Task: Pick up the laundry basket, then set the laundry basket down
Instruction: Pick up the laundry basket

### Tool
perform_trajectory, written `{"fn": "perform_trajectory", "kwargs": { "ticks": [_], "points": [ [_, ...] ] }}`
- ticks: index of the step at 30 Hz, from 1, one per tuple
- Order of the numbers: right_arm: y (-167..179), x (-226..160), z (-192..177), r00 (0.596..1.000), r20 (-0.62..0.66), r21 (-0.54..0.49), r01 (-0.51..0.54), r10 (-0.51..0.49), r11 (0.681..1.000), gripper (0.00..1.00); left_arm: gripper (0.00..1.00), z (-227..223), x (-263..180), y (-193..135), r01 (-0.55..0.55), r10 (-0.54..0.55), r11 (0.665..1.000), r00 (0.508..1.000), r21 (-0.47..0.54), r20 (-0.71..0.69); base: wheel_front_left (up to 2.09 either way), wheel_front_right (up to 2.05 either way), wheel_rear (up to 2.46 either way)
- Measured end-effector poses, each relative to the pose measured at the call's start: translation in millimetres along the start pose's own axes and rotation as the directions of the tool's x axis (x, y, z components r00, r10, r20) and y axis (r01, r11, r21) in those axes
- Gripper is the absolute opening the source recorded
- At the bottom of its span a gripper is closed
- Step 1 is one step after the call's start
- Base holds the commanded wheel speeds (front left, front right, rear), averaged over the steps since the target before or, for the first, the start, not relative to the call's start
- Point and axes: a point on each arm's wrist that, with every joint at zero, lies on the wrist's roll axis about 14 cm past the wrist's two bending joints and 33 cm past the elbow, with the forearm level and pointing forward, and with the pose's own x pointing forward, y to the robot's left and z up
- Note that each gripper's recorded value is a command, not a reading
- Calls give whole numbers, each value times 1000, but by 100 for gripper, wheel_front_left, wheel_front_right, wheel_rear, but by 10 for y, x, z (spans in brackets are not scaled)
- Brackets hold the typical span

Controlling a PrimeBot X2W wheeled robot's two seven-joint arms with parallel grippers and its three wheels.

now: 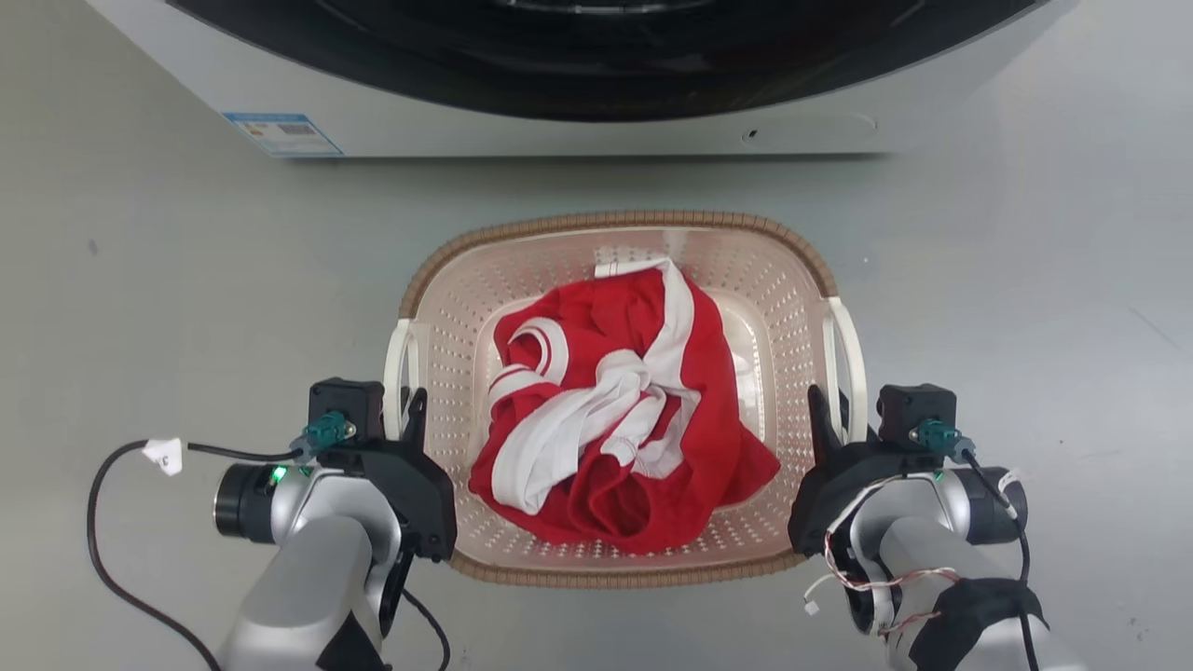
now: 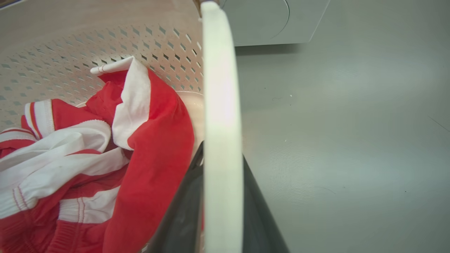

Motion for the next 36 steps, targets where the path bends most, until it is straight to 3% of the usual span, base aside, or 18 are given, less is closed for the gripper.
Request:
{"fn": "perform_trajectory", "kwargs": {
  "ticks": [36],
  "points": [
    [320, -1414, -626, 987, -157, 38, -14, 20, 999, 0, 0, -698, -1289, -261, 13, -11, 1000, 994, 15, -107, 0, 0, 0]
  ]
}}
